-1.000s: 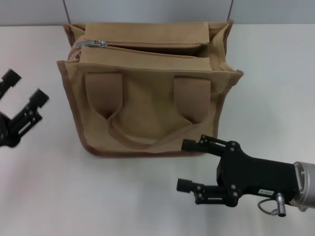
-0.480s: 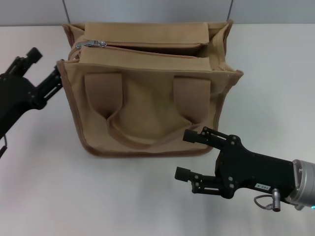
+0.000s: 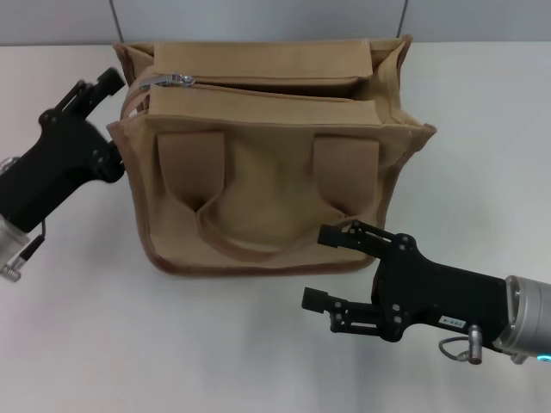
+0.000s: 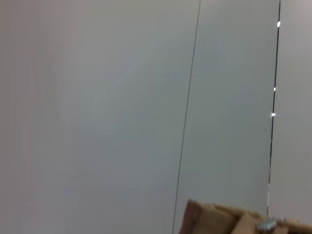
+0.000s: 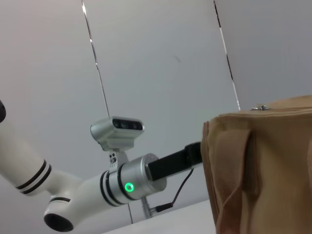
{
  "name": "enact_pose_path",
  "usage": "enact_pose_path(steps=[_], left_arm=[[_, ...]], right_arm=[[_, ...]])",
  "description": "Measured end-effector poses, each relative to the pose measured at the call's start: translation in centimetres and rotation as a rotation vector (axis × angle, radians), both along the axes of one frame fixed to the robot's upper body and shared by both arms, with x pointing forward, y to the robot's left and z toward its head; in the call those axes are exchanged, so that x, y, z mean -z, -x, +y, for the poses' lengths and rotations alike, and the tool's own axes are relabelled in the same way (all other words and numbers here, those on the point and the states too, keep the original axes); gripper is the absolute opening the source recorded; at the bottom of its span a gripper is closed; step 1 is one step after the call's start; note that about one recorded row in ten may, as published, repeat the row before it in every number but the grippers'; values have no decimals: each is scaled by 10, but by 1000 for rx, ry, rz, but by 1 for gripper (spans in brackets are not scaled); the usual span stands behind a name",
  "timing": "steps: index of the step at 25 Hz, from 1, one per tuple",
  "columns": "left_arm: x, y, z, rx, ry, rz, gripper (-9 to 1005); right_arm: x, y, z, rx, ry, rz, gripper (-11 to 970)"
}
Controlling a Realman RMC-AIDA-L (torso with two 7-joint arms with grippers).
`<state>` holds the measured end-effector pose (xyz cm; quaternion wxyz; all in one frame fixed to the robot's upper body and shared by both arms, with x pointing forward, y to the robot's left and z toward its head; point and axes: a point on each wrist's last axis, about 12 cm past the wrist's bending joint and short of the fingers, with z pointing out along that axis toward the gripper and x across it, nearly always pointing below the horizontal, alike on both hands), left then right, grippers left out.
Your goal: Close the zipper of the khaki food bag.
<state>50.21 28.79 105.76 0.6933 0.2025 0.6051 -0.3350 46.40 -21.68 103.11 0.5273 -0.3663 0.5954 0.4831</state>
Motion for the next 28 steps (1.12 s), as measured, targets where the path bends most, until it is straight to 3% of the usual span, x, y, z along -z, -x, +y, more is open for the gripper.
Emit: enact_pose_path(steps=[6, 23, 28], left_arm=[[-10, -15, -10, -15, 53, -39, 773], [-10, -19, -5, -53, 50, -32, 760], [-11, -17, -2, -93, 80, -52, 615]], right_arm=[[-1, -3, 3, -6, 1, -1, 836], [1, -8, 3, 21, 21, 1, 837], [-1, -11, 5, 16, 21, -5, 837]])
